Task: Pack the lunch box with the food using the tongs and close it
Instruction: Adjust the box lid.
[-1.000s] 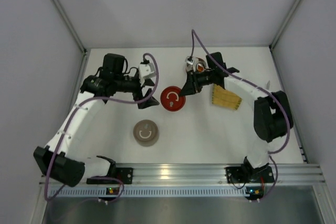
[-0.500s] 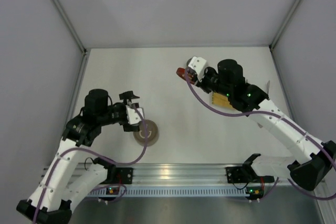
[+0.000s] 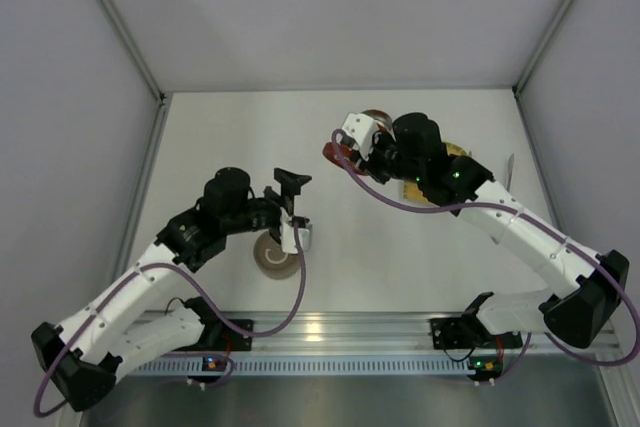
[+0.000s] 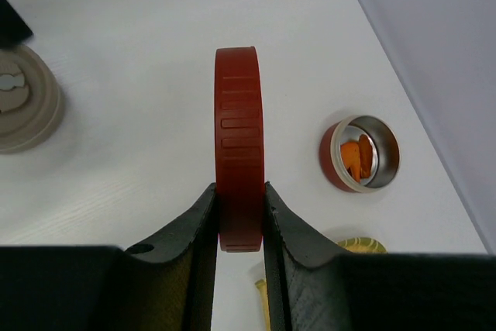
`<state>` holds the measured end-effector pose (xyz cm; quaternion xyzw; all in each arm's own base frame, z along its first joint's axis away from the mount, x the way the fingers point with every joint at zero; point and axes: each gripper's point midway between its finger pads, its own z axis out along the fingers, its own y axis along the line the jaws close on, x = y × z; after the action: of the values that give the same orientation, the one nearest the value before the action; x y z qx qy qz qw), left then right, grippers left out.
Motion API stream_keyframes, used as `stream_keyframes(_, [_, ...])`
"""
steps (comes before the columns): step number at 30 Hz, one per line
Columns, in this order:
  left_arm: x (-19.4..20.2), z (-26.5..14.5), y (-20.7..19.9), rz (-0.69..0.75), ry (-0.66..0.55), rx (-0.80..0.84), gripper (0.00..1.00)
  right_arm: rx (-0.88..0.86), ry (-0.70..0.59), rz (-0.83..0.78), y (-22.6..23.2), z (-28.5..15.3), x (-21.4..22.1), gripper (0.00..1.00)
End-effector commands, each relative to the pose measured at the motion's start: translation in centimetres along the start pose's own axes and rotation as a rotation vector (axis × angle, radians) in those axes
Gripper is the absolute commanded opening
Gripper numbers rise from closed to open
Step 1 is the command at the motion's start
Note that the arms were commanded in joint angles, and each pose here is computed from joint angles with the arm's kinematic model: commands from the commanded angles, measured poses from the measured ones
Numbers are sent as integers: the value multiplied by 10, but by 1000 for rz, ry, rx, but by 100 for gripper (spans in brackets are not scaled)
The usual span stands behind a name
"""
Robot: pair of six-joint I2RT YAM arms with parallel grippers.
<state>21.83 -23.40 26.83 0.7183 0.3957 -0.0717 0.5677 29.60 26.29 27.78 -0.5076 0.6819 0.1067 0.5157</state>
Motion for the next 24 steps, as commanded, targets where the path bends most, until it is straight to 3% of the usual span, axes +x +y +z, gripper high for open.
stream_keyframes(1, [-14,18,23,169,-17,-89,97,-59,-112,72,6,-4,-42,0])
stream_keyframes(9, [-30,41,33,201,-77,-133,95,-166,-162,150,24,-6,-63,0])
stream_keyframes(16, [-27,42,41,240,-53,-189,95,-180,-162,153,30,-7,-62,0])
stream_keyframes(24, [-15,51,32,248,-14,-141,95,-208,-173,144,37,-15,-64,0])
